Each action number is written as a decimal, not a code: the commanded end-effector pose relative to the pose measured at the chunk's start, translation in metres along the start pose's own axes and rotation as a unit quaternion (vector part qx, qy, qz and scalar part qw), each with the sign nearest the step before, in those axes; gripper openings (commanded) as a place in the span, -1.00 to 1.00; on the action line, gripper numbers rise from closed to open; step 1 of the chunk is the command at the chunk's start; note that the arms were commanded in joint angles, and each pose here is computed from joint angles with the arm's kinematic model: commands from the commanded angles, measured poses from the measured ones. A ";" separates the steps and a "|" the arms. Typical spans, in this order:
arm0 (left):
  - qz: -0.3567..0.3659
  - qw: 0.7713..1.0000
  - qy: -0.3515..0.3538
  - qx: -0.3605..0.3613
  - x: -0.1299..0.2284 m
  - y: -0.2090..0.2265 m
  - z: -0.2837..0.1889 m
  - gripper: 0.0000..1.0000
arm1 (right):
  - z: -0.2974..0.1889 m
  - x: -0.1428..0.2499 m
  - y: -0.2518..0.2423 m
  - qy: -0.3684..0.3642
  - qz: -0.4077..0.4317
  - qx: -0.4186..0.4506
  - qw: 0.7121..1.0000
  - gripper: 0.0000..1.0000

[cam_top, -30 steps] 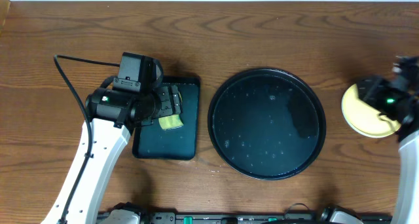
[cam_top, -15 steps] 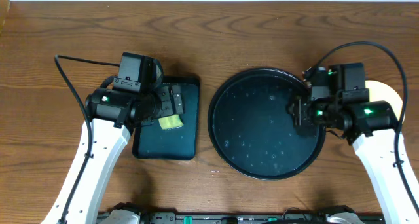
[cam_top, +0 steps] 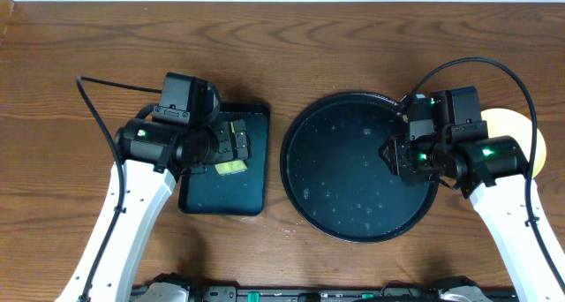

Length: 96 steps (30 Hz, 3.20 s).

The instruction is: Clean dirty plates on tray and stack at the side

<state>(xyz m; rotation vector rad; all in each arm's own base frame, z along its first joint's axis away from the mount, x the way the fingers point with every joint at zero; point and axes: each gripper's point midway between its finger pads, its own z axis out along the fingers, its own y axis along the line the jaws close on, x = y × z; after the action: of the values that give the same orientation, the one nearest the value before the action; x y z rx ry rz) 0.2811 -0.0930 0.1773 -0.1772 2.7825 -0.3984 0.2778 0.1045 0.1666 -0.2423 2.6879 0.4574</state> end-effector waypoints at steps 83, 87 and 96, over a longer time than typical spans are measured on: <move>-0.024 0.967 -0.228 -0.110 0.037 0.065 -0.143 0.68 | -0.115 -0.023 0.022 -0.205 -0.084 0.031 0.975 0.98; -0.025 0.967 -0.227 -0.110 0.037 0.065 -0.143 0.69 | -0.116 -0.014 0.021 -0.201 -0.083 0.032 0.976 0.98; -0.024 0.967 -0.228 -0.110 0.037 0.065 -0.143 0.69 | -0.139 -0.012 0.006 -0.403 -0.126 0.065 0.904 0.98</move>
<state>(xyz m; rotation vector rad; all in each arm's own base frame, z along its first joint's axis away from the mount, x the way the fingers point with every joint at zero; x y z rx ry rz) 0.1944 -0.0038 0.2720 -0.3336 2.3769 -0.0560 0.2435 0.0712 0.3172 -0.2885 1.8662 0.2632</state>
